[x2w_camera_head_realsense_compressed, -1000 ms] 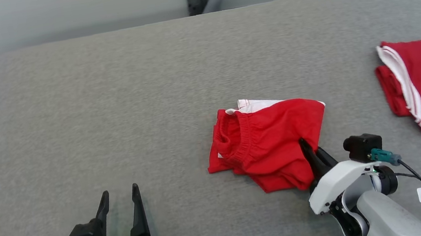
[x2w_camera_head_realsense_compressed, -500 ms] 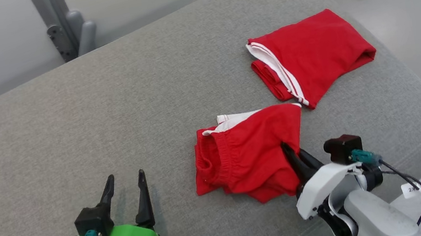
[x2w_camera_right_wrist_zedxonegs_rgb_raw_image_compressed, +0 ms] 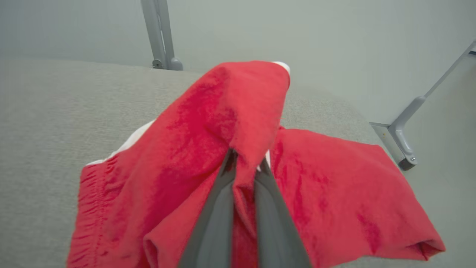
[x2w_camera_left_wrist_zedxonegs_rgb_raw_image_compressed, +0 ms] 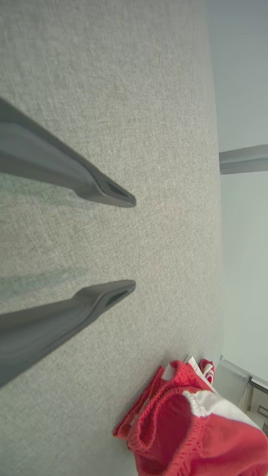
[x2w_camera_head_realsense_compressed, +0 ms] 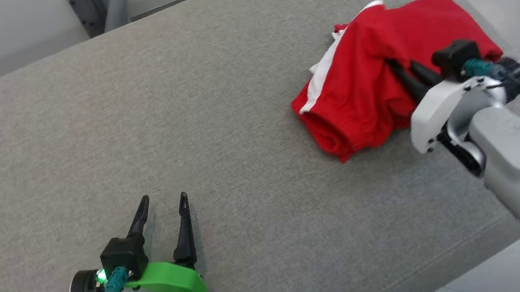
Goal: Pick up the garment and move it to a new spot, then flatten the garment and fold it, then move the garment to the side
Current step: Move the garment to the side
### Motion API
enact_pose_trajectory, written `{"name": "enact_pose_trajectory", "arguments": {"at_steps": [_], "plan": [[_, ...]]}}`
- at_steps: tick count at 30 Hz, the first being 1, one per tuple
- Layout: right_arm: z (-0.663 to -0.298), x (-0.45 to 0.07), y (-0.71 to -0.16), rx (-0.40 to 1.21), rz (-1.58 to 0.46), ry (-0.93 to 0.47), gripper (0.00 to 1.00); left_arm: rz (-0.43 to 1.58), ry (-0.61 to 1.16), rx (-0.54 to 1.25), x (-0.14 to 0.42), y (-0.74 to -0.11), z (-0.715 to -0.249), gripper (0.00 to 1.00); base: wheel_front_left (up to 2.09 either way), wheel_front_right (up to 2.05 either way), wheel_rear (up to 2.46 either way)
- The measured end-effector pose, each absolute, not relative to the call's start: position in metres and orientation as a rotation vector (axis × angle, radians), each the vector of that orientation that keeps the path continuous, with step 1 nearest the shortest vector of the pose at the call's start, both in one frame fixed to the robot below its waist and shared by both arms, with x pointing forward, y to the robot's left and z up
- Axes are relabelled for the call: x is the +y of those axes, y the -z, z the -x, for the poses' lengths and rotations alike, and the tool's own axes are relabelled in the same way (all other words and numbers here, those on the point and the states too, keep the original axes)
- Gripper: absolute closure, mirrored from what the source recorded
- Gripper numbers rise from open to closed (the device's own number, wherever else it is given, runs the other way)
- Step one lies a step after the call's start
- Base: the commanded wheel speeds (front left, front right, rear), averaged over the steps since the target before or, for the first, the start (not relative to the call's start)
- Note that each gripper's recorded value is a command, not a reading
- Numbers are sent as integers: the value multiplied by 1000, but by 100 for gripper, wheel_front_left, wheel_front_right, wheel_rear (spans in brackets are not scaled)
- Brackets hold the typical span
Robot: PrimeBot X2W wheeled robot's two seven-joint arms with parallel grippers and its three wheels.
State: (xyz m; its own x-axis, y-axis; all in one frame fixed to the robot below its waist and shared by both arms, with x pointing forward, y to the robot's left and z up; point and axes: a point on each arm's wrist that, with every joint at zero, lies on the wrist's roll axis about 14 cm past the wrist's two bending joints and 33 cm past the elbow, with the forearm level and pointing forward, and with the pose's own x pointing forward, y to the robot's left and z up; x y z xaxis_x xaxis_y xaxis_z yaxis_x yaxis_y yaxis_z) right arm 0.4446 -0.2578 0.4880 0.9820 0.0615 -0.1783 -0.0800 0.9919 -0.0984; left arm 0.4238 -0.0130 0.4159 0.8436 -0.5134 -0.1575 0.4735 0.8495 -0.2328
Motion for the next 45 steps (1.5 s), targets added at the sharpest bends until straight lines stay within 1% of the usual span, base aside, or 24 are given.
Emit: {"name": "enact_pose_trajectory", "arguments": {"at_steps": [2, 5, 11, 12, 13, 17, 19, 21, 24, 28, 33, 38, 45], "plan": [[-458, -273, -490, 199, 168, -62, 100, 182, 494, 215, -2, -415, -427, 0, 0, 0, 0], [-472, -303, -481, 258, 224, -10, 100, 178, 438, 225, 19, -409, -429, 0, 0, 0, 0], [-479, -364, -463, 360, 278, 134, 100, 165, 330, 244, 58, -399, -428, 0, 0, 0, 0], [-480, -371, -459, 377, 285, 151, 60, 161, 315, 248, 64, -397, -427, 0, 0, 0, 0], [-480, -377, -457, 386, 285, 170, 0, 159, 299, 254, 70, -395, -427, 0, 0, 0, 0], [-496, -389, -471, 325, 261, 219, 0, 148, 252, 277, 87, -386, -424, 0, 0, 0, 0], [-507, -380, -490, 225, 239, 214, 0, 147, 233, 288, 93, -383, -421, 0, 0, 0, 0], [-508, -358, -493, 171, 223, 179, 0, 149, 226, 283, 95, -385, -420, 0, 0, 0, 0], [-504, -310, -495, 94, 169, 105, 0, 153, 217, 272, 96, -391, -417, 0, 0, 0, 0], [-487, -260, -507, 4, 107, 25, 0, 149, 198, 244, 100, -402, -414, 0, 0, 0, 0], [-453, -206, -496, 0, 0, -59, 0, 149, 158, 215, 112, -415, -405, 0, 0, 0, 0], [-419, -182, -473, 54, -75, -84, 0, 152, 99, 194, 130, -424, -392, 0, 0, 0, 0], [-392, -148, -458, 97, -135, -150, 0, 154, 28, 184, 154, -428, -371, 0, 0, 0, 0]]}}
